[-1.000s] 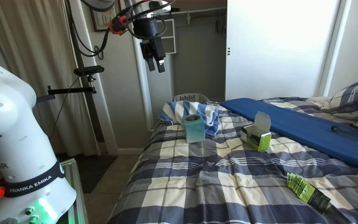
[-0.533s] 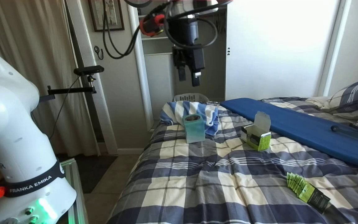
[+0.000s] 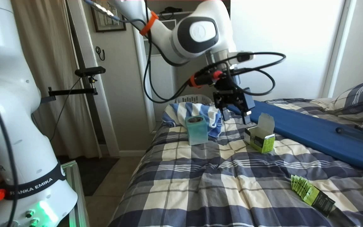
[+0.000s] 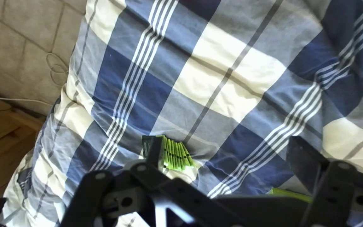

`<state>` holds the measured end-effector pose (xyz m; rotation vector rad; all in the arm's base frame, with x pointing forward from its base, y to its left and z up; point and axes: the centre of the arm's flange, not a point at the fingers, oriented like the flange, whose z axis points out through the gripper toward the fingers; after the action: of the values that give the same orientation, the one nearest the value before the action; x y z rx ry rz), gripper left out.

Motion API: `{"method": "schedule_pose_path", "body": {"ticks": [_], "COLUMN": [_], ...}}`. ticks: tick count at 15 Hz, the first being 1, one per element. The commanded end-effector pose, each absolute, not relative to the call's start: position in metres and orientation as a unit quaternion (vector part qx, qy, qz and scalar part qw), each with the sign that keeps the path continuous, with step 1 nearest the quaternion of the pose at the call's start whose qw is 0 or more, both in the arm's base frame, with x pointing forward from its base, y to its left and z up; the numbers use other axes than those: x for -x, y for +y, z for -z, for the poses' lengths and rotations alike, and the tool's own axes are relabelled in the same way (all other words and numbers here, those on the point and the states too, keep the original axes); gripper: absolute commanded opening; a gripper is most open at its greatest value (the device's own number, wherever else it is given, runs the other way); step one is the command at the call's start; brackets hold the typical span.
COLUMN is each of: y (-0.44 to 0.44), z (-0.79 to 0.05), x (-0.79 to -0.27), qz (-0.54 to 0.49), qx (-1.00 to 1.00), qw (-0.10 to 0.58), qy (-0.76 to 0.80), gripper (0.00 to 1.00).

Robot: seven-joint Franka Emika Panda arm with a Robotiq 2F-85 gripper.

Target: Put the green sachets in the green box

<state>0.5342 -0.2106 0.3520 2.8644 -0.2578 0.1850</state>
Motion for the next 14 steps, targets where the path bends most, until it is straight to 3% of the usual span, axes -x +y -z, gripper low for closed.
{"method": "schedule_pose_path", "body": {"ticks": [1, 3, 12, 14], "y": [-0.236, -0.226, -0.242, -0.25], "z": [-0.296, -0.303, -0.284, -0.259], "x": [-0.586, -0.563, -0.582, -0.594], "qz": [-0.1, -0.092, -0.106, -0.135], "qx": [-0.975, -0.98, -0.976, -0.966], "qw": [0.17, 0.152, 0.166, 0.195], "qy": [-0.1, -0.092, -0.096, -0.106], "gripper": [1.0, 1.0, 1.0, 1.0]}}
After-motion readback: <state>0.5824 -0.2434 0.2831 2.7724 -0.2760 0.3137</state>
